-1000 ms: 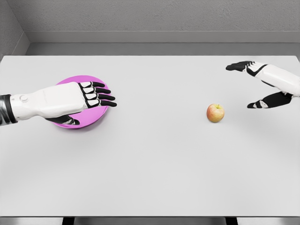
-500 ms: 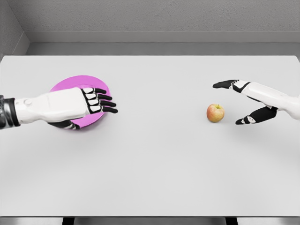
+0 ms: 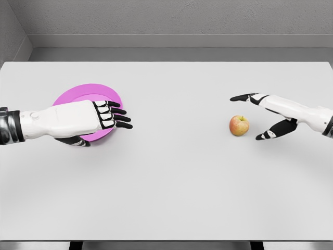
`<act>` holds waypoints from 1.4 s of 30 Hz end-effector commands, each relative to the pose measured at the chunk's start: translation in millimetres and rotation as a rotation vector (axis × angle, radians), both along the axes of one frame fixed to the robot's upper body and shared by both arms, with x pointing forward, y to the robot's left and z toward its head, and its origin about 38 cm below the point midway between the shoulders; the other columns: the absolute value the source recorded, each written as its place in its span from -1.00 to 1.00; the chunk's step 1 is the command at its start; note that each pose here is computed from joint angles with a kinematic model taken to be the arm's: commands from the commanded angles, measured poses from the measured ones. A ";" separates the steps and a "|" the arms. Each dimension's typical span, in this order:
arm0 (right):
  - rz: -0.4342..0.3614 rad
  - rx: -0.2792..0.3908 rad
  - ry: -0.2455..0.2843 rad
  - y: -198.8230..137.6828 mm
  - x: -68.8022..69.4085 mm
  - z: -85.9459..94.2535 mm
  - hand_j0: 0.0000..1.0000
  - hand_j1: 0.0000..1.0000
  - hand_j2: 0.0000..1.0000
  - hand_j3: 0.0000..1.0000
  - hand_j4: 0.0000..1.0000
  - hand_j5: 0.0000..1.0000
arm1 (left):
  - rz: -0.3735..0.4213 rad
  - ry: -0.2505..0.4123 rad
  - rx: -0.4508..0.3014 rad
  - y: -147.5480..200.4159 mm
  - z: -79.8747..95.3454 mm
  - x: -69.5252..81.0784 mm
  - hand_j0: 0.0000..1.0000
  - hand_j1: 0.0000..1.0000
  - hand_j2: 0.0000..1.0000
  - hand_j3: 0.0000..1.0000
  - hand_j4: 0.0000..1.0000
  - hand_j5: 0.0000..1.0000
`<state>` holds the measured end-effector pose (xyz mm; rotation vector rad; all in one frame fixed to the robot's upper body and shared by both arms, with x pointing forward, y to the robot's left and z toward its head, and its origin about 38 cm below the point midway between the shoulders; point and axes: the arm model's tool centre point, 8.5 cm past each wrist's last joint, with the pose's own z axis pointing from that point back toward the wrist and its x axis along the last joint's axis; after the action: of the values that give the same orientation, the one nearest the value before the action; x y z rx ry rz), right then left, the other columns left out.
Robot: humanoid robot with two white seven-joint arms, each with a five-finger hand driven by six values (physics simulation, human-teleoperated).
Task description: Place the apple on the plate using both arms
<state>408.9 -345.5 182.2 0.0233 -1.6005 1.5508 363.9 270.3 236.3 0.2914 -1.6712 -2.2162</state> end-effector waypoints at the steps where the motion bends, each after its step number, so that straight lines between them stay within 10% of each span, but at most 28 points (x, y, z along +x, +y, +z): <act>1: 0.009 0.001 0.050 6.2 -2.0 -17.7 1.00 1.00 1.00 1.00 1.00 1.00 | 0.002 0.002 -0.005 0.2 0.7 0.1 1.00 1.00 1.00 1.00 1.00 1.00; 42: -0.026 -0.055 0.117 7.0 27.9 -39.4 1.00 1.00 1.00 1.00 1.00 1.00 | 0.003 0.008 0.006 1.0 -0.6 -0.3 1.00 1.00 1.00 1.00 1.00 1.00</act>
<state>437.0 -337.0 144.6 0.0584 -1.4636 1.5570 363.5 271.1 235.0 0.2881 -1.6562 -2.2244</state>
